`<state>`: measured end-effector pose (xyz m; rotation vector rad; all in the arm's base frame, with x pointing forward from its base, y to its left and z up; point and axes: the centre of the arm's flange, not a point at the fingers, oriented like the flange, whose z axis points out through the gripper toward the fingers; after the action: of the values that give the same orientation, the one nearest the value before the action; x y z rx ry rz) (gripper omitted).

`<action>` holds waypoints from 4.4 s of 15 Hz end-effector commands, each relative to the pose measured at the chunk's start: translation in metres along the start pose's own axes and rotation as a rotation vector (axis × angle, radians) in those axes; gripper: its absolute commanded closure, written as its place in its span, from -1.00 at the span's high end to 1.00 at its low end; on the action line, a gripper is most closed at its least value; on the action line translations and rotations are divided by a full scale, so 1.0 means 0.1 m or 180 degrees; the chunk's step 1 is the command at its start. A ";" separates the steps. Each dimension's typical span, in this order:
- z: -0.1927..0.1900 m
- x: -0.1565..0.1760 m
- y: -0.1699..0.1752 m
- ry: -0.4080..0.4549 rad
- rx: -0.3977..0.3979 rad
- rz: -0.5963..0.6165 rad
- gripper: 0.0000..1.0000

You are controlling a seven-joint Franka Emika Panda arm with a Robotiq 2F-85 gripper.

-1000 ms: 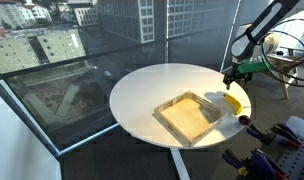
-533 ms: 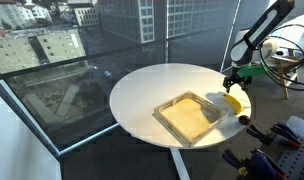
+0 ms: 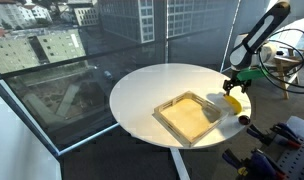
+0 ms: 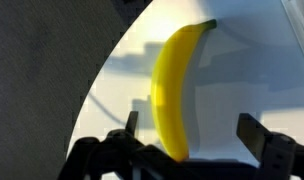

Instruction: Put the banana in the box

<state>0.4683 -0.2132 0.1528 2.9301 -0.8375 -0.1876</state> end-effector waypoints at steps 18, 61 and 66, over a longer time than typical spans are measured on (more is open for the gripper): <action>0.37 0.01 0.28 0.0083 0.0013 0.0007 1.00; 0.58 -0.04 0.28 -0.0069 -0.0022 -0.0058 -0.68; 0.49 -0.09 0.23 -0.0117 0.0032 -0.0219 -0.68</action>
<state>0.4427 -0.2338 0.0958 2.9364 -0.7983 -0.2337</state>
